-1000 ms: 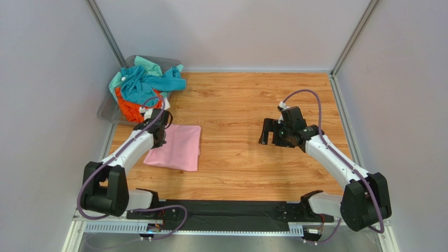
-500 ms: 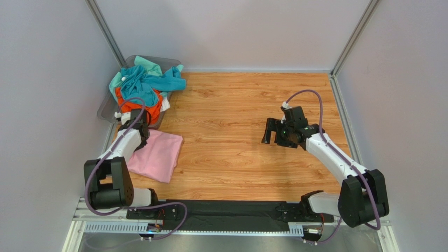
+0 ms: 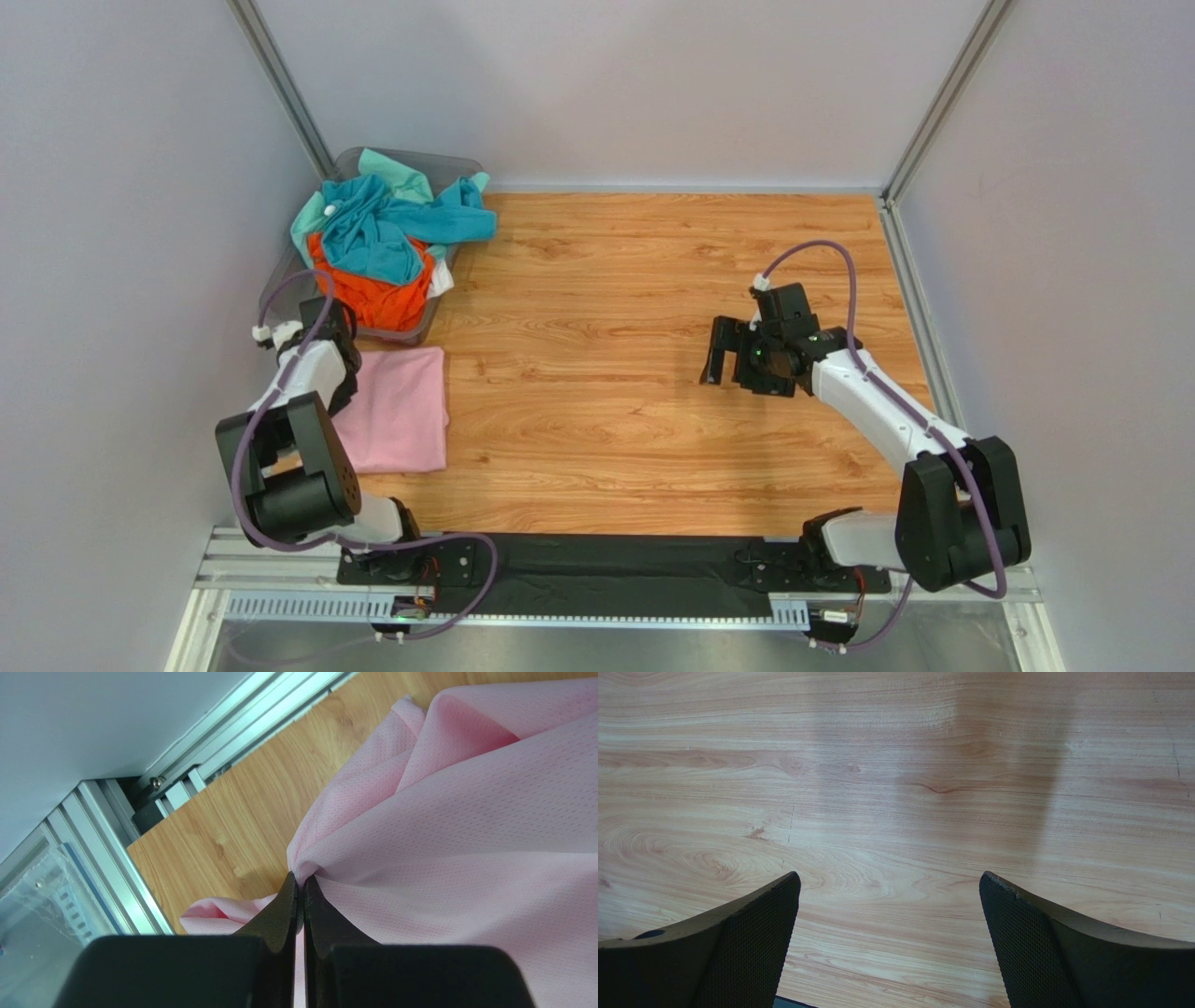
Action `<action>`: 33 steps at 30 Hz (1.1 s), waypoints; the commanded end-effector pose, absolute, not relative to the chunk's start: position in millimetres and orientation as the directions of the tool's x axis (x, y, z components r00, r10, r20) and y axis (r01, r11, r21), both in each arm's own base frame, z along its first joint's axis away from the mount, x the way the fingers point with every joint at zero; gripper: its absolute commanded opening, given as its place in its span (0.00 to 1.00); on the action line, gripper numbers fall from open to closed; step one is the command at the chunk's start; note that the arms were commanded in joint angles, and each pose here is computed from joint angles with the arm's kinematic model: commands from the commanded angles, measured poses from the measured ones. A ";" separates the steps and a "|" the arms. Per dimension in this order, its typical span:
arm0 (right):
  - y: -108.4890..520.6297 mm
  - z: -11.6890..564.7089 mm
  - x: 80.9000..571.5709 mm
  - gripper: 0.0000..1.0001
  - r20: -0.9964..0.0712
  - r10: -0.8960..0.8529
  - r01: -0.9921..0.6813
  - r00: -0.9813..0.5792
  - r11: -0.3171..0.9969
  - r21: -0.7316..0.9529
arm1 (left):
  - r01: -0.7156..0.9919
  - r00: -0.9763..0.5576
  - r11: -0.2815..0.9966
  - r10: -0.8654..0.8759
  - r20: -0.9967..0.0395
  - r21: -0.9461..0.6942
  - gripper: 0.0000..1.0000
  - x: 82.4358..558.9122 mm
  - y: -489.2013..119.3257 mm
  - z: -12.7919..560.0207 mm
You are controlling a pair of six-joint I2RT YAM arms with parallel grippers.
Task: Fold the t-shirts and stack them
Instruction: Neatly place the folded tshirt to the corner, then reset both grippers
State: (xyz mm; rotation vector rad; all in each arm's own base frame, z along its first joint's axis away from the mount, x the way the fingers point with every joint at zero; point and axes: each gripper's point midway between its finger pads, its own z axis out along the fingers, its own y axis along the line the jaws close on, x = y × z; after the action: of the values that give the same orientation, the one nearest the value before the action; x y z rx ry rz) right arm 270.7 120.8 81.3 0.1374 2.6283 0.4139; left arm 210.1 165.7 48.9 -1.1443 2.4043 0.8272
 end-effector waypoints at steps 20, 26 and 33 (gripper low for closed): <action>114.5 88.7 279.9 1.00 -0.478 0.165 0.021 -0.863 0.956 0.292 | -0.918 -0.347 0.385 -0.665 -0.661 0.095 1.00 242.8 173.4 127.3; 106.8 103.2 275.7 1.00 -0.528 0.180 0.030 -0.830 0.960 0.280 | -0.657 -0.362 0.676 -0.671 -0.647 -0.333 1.00 294.7 78.0 177.5; 94.1 124.8 262.2 1.00 -0.589 0.213 0.055 -0.779 0.960 0.274 | -0.215 -0.547 0.898 -0.435 -0.715 -0.383 1.00 298.4 -63.5 200.7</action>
State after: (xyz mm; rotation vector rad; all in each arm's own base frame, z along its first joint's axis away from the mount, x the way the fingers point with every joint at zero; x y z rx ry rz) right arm 268.7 105.5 119.2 0.1545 2.4837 0.3675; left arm 304.4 -11.6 205.1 -0.6592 2.1124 -0.1732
